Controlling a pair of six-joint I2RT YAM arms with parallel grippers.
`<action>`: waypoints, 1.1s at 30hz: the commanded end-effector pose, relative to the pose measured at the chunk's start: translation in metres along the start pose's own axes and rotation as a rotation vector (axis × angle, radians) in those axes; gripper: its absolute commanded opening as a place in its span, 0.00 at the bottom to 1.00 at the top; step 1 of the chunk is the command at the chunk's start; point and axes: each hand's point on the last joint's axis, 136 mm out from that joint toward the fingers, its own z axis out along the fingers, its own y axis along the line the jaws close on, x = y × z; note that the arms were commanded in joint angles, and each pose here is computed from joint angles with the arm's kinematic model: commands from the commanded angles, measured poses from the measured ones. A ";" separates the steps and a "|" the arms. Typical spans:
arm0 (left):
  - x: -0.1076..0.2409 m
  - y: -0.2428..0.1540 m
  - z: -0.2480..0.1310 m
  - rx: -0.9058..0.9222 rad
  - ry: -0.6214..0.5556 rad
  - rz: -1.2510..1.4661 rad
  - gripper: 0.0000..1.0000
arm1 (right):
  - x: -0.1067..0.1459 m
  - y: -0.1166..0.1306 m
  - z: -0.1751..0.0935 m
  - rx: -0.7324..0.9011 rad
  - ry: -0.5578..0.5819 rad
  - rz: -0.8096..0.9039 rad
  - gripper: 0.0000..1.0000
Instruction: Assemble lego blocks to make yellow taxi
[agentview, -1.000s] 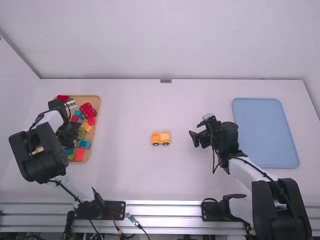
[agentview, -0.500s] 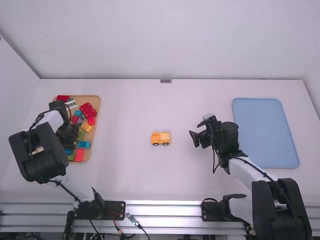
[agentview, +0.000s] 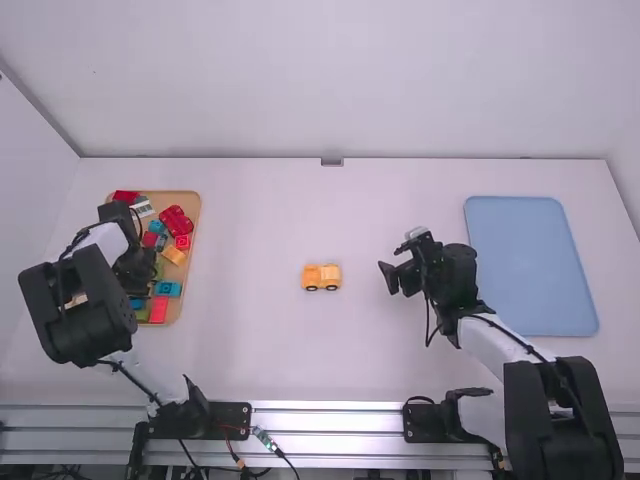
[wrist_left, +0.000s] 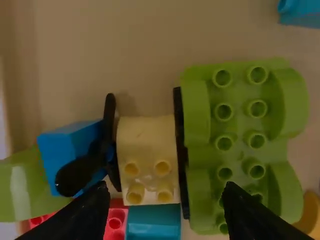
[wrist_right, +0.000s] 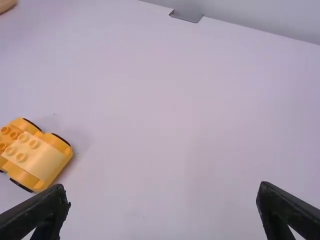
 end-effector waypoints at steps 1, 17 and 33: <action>-0.001 -0.003 0.002 0.016 -0.011 0.061 0.61 | 0.000 0.000 -0.002 0.004 -0.003 0.003 0.99; -0.008 -0.028 0.008 0.123 -0.053 0.184 0.68 | 0.000 0.000 -0.002 0.004 -0.003 0.003 0.99; -0.015 -0.048 0.015 0.238 -0.124 0.155 0.67 | 0.000 0.000 -0.002 0.004 -0.003 0.003 0.99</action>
